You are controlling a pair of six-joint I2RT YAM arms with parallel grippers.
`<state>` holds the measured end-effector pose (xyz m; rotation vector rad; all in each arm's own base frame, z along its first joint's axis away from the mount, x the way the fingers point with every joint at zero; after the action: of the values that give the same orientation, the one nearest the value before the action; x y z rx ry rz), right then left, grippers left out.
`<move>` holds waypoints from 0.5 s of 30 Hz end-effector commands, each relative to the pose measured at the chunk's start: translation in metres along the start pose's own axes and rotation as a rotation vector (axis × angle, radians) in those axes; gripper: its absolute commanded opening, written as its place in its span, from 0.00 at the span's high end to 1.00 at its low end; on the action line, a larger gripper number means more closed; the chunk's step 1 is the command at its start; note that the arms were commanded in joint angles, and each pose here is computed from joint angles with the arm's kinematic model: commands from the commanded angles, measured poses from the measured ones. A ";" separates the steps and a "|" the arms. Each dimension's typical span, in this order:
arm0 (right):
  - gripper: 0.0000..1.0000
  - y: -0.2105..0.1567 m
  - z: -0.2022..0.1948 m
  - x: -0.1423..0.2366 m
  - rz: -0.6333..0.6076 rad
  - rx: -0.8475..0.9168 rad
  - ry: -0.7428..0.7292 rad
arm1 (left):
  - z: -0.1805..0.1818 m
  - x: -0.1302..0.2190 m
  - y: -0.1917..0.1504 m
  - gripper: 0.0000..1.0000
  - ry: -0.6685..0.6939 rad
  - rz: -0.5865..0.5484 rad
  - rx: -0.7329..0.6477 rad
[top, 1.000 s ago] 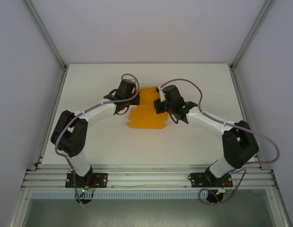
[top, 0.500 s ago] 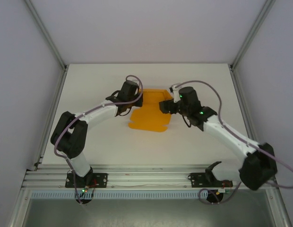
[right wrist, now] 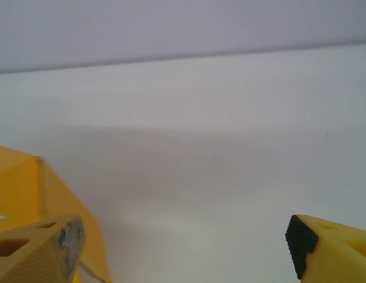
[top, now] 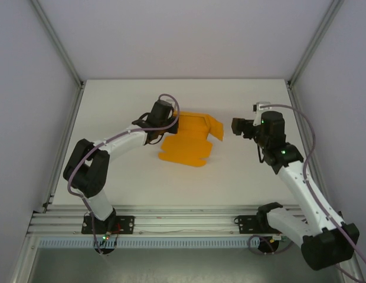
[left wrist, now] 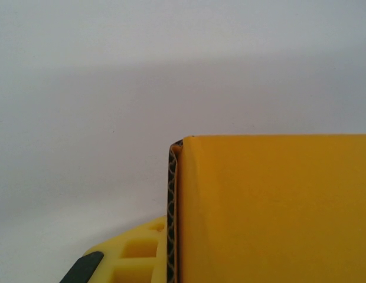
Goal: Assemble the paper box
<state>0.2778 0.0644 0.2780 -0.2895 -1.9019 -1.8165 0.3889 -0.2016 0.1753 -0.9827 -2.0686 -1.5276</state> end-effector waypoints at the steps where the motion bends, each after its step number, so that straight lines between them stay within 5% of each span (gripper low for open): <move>1: 0.13 -0.016 0.007 -0.017 0.115 0.026 0.112 | -0.008 0.013 0.013 1.00 -0.032 -0.042 -0.011; 11: 0.26 -0.023 0.063 -0.054 0.179 0.138 0.661 | -0.011 0.017 0.019 1.00 -0.050 -0.059 0.000; 15: 0.30 -0.026 0.082 -0.062 0.207 0.191 0.746 | -0.013 0.018 0.021 1.00 -0.052 -0.065 0.001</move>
<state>0.3077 0.1332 0.2125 0.0569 -1.4737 -1.4047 0.3887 -0.2017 0.1777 -0.9862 -2.0741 -1.5312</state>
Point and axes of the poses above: each hand's point on the last joint's axis, 136 mm out from that joint toward the fingers, its own x axis back along the fingers, its own z axis along the line the jaws close on, y = z × x, the point moved 6 cm from there along x, back along the fingers, and after that the axes turned 10 degrees about x, right-handed, at the moved point
